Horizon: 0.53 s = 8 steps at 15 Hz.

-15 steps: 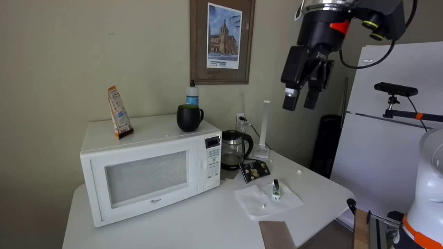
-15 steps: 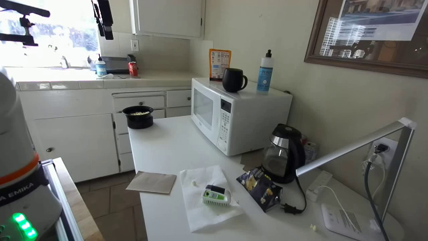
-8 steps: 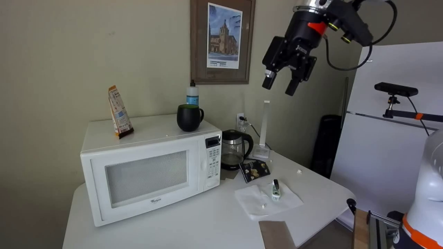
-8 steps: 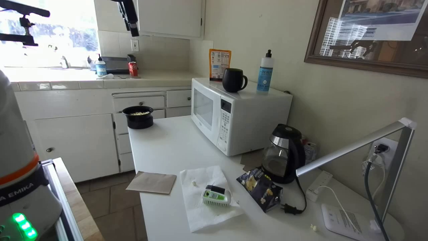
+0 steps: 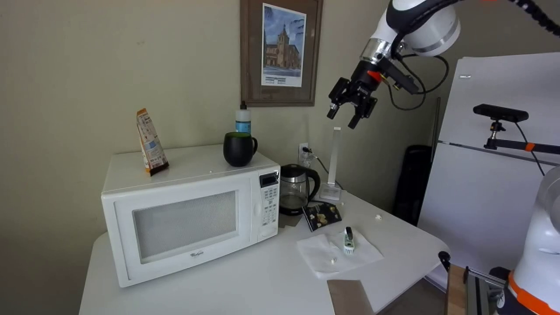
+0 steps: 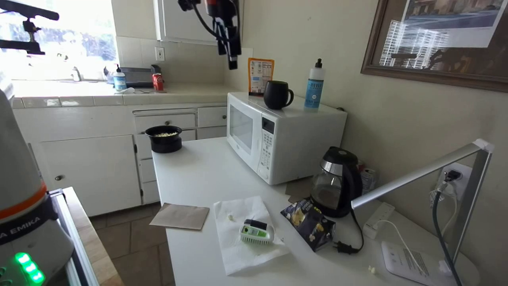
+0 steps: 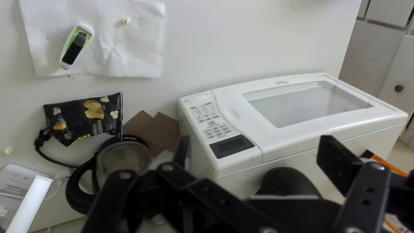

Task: Press the black switch on the kettle

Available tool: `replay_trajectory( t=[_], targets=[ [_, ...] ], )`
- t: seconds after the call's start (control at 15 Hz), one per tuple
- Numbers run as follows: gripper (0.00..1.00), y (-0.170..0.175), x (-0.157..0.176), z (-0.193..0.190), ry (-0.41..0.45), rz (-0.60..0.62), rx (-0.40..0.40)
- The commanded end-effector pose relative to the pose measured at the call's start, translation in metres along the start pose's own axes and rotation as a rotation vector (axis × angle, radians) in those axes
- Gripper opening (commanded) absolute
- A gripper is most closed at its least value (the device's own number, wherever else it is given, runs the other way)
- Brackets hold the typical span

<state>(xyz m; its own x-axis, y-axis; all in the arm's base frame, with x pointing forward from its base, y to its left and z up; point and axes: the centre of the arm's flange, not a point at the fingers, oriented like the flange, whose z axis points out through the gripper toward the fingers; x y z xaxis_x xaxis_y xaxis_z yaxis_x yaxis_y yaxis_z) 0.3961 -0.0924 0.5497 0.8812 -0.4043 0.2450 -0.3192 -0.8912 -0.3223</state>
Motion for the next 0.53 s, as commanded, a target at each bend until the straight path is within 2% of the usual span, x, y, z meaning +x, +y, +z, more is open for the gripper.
replay_trajectory(
  t=[0.0, 0.13, 0.47],
  targets=[
    [1.0, 0.048, 0.069, 0.034, -0.014, -0.008, 0.028],
    [1.0, 0.08, 0.098, 0.051, -0.003, 0.003, 0.031],
    [1.0, 0.135, 0.157, 0.094, -0.027, 0.142, 0.091]
  ],
)
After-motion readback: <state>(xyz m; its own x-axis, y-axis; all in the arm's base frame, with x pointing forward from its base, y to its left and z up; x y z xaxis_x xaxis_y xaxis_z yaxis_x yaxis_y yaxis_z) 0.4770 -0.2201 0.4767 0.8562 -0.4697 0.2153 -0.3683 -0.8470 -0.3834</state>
